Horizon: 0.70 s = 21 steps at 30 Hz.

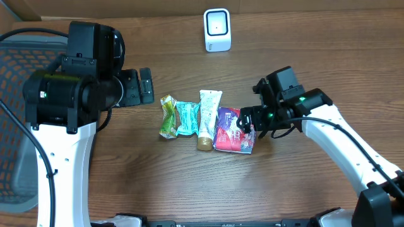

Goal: Scan the item barcode

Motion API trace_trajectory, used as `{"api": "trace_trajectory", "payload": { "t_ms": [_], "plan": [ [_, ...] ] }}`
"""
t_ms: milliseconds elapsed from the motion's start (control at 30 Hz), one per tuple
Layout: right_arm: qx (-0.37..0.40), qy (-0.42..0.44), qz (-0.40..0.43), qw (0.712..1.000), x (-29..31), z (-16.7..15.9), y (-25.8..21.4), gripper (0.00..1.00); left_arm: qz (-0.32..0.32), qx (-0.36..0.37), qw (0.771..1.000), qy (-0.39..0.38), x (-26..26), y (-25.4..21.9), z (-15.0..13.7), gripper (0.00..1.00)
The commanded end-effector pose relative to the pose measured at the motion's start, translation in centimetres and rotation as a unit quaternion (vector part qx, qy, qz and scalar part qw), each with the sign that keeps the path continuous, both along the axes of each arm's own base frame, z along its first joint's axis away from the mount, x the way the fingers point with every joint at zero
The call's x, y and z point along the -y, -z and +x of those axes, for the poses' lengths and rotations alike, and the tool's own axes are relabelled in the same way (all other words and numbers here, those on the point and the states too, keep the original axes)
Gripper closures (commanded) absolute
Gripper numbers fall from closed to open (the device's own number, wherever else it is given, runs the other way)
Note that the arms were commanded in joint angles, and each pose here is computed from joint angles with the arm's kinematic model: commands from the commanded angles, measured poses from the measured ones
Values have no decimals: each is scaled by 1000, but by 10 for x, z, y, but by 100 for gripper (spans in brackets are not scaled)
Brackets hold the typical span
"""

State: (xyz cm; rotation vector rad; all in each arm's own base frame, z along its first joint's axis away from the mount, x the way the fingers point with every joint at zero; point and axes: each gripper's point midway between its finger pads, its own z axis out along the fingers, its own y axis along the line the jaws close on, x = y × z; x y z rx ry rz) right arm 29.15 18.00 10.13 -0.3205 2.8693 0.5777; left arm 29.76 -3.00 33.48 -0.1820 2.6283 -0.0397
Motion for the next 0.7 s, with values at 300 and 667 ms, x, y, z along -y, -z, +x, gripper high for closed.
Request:
{"api": "trace_trajectory", "payload": {
  "t_ms": [300,667],
  "plan": [
    [171,-174,-142,959,-53,-5,-1,0,-3,3,1000,-6,0,-1,0,0],
    [139,-301,-182,926,-73,-41,37,1,-3,3,1000,-6,0,-1,0,0]
  ]
}}
